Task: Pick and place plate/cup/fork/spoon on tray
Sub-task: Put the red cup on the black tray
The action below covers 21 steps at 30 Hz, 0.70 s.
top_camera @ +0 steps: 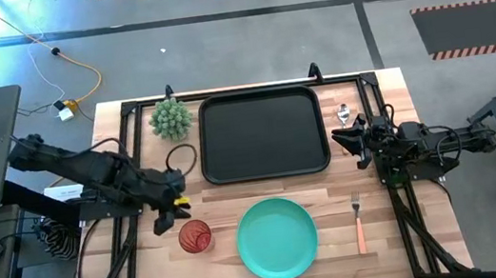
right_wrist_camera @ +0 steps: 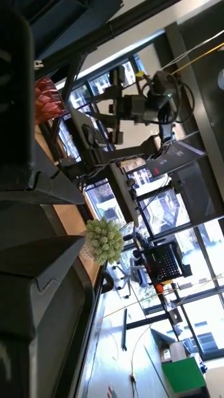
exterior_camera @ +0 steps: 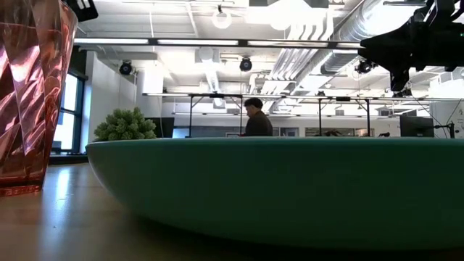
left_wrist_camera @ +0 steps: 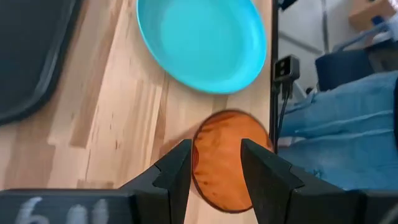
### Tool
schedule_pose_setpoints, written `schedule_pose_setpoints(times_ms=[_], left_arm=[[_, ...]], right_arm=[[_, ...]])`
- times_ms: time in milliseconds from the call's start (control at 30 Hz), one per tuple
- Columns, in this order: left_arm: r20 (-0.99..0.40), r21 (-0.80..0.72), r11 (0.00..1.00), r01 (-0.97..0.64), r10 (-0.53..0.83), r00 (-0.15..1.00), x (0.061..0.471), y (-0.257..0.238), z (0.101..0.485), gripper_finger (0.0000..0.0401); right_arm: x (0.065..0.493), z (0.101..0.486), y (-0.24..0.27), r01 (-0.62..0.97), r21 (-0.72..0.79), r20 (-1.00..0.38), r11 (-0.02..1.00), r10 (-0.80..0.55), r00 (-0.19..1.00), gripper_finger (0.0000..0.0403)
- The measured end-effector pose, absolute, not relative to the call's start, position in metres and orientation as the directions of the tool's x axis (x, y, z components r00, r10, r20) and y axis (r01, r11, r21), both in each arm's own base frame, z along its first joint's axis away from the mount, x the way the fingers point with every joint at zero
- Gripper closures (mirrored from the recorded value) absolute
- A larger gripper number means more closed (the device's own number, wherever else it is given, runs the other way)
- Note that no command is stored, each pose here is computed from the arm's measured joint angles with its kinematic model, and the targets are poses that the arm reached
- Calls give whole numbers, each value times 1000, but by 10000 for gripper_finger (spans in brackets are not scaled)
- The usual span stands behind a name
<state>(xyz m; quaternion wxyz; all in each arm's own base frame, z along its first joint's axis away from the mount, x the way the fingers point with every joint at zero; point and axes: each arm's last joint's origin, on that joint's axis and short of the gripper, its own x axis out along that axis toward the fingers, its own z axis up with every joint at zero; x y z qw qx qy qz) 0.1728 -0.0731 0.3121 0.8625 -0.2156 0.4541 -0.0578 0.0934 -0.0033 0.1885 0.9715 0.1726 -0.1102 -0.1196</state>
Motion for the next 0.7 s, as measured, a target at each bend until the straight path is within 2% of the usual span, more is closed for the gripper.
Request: schedule_pose_setpoints(times_ms=[700], left_arm=[[-887,-328,931,-158,-246,390,199,-95,275,274]], right_arm=[[93,188,-3,196,361,169,912,-270,948,320]])
